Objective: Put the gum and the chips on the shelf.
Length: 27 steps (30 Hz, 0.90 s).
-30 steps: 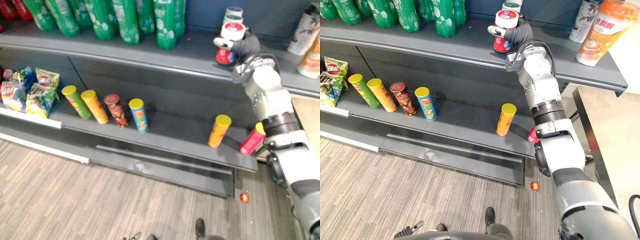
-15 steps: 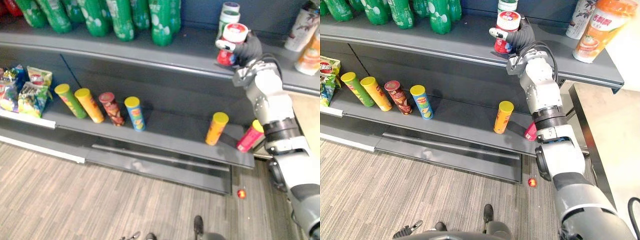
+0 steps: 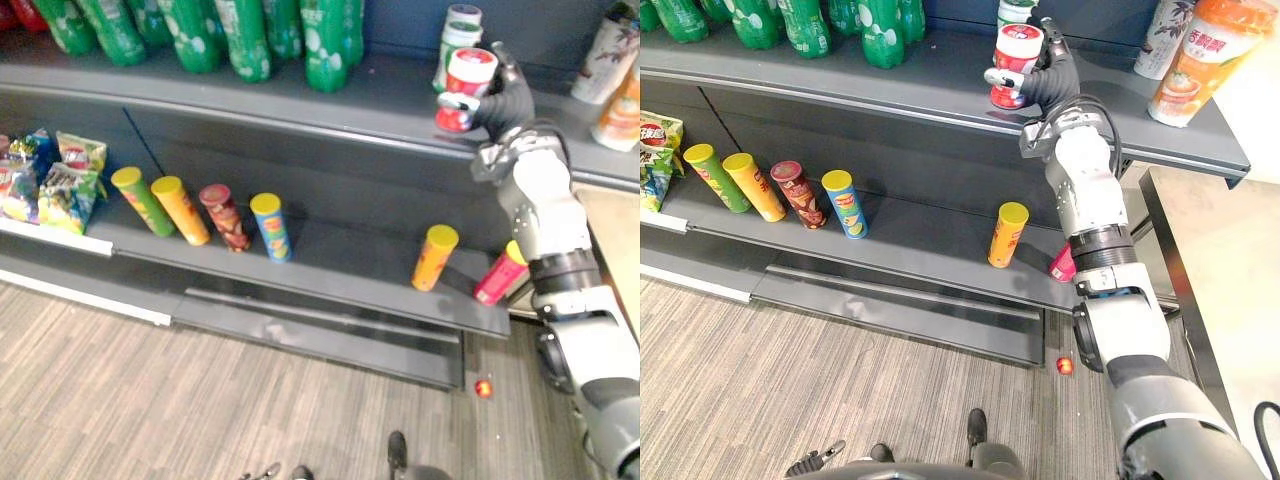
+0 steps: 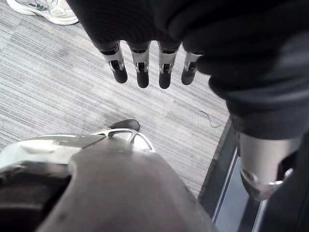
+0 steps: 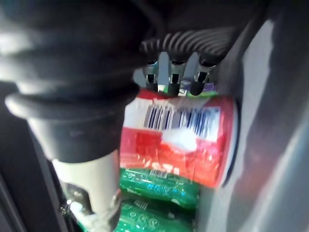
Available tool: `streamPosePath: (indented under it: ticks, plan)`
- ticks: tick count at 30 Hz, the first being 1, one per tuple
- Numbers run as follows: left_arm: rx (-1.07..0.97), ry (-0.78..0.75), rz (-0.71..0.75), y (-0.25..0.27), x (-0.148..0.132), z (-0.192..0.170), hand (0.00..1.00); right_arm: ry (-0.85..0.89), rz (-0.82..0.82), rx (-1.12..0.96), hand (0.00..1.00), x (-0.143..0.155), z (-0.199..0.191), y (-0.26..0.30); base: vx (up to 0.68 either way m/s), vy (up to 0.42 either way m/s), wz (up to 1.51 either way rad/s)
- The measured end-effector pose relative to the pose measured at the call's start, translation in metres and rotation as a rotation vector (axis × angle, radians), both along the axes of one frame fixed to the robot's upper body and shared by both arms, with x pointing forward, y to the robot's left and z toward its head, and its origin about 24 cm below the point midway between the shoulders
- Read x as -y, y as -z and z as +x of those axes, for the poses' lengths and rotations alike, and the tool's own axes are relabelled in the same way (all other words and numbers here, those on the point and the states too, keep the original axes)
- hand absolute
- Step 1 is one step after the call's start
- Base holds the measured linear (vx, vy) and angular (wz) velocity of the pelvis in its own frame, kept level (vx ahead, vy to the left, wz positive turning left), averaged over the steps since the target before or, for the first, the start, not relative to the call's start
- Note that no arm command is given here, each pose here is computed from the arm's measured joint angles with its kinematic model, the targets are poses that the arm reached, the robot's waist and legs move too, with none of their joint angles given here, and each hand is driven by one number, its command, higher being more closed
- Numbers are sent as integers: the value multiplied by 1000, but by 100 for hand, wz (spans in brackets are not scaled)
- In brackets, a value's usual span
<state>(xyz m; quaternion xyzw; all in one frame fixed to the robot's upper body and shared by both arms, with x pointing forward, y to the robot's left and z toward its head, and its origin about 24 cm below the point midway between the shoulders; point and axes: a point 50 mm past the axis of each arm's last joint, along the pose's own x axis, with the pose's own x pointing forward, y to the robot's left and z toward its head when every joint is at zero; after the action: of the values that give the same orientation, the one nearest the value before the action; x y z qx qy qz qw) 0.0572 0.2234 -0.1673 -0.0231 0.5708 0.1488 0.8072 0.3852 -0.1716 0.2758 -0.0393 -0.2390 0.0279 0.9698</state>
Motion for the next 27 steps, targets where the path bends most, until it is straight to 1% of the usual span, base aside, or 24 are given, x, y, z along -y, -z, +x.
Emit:
streamPosePath:
  ticks: [4, 7, 10, 12, 16, 19, 21, 23, 26, 27]
  plan:
    - [-1, -6, 7, 0, 0, 0, 0, 51, 25, 55, 0, 9, -10, -3, 0, 0, 0]
    - [-4, -9, 18, 0, -1, 0, 0, 72, 41, 143, 0, 12, -21, -17, 0, 0, 0]
    - [-4, -5, 27, 0, -1, 0, 0, 104, 50, 296, 0, 14, -40, -41, -1, -1, 3]
    - [-5, -6, 34, 0, -1, 0, 0, 156, 34, 407, 0, 14, -54, -55, -10, -6, 7]
    - [-5, -8, 44, -1, -2, 1, 0, 230, 26, 518, 0, 16, -69, -67, -17, -6, 10]
    - [-7, -9, 56, -1, -3, 1, 0, 197, 75, 593, 0, 5, -83, -68, -15, -3, 3]
    - [-8, 12, 77, -1, -3, 1, 0, 141, 100, 641, 0, -9, -96, -60, -19, -12, 3]
    - [-8, 17, 85, -1, -4, 2, 0, 81, 116, 644, 0, -23, -104, -47, 0, 0, 0]
    - [-9, 16, 93, -2, -4, 1, 0, 56, 47, 595, 0, -44, -111, -14, 0, 0, 0]
    - [-11, 15, 99, -2, -4, 1, 0, 67, -13, 536, 0, -54, -111, 8, 0, 0, 0]
